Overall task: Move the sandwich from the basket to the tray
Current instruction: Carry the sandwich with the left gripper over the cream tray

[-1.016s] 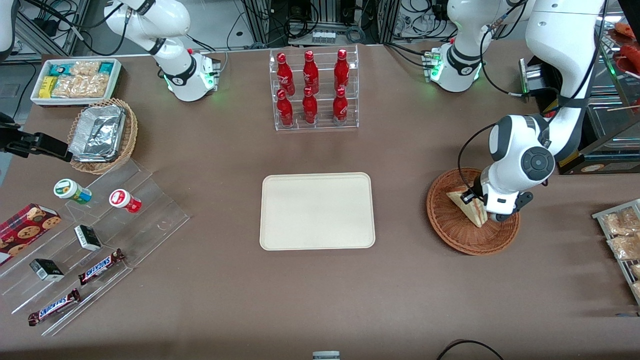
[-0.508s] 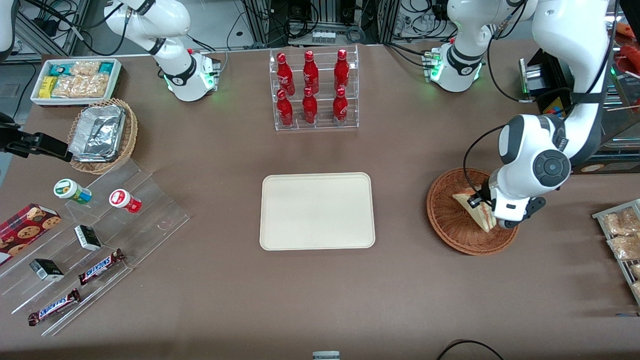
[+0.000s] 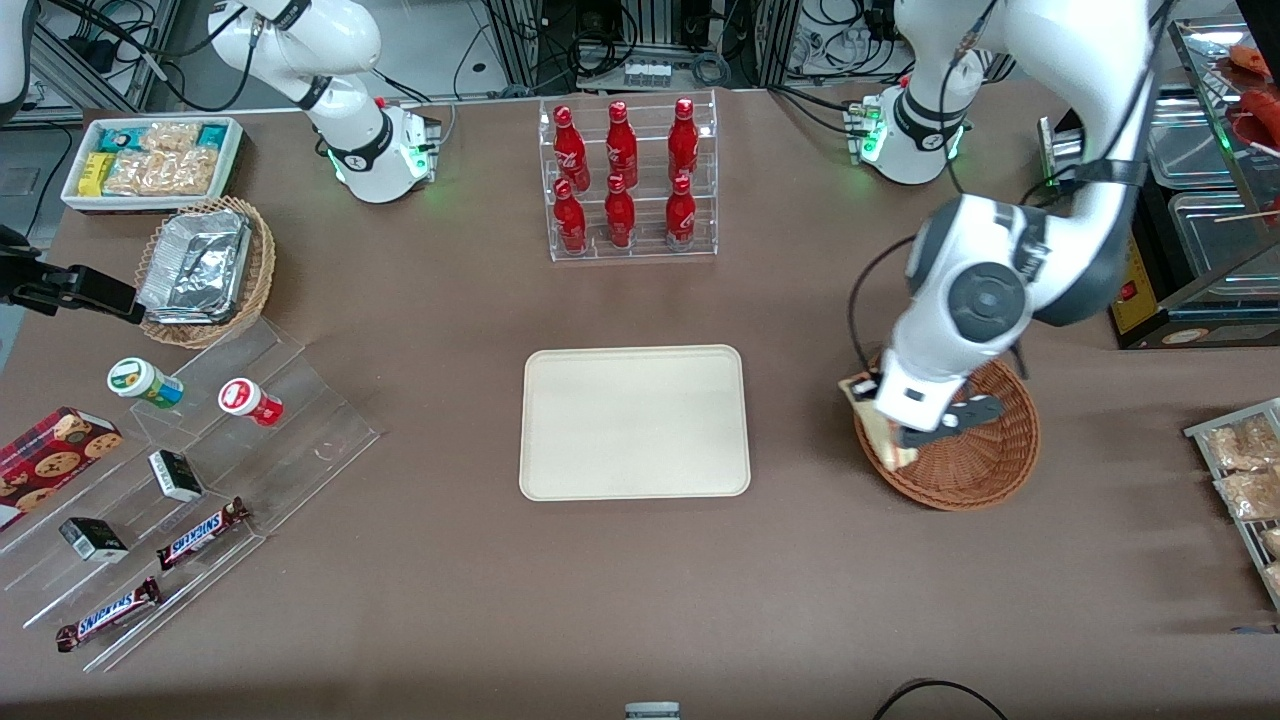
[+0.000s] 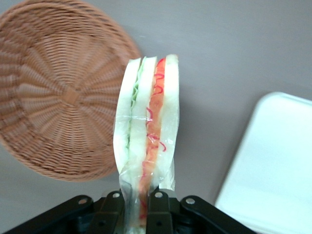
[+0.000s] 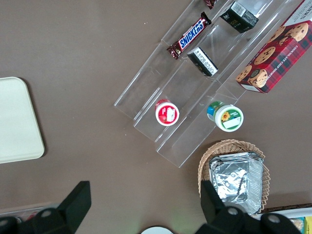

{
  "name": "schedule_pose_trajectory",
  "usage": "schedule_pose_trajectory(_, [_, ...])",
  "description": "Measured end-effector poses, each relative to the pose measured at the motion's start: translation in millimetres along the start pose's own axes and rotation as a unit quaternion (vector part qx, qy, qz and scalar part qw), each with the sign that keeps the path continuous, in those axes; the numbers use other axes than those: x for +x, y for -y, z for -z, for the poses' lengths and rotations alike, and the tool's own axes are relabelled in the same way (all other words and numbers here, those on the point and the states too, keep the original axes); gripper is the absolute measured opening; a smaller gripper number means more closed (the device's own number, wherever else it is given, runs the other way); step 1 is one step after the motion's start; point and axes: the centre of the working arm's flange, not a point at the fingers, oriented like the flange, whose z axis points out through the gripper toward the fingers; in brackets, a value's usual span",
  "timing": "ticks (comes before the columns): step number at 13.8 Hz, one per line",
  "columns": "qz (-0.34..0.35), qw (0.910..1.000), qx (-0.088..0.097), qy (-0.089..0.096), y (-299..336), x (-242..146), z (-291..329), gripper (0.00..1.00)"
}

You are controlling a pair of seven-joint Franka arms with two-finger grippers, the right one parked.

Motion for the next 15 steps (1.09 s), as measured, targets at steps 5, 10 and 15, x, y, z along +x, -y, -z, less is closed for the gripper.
schedule_pose_trajectory(5, [-0.084, 0.9965, 0.007, 0.005, -98, -44, 1, 0.15])
schedule_pose_trajectory(10, [-0.124, 0.9913, 0.01, 0.045, -169, -76, -39, 0.15])
schedule_pose_trajectory(15, [-0.139, 0.9882, 0.023, 0.061, -206, -85, -72, 0.15])
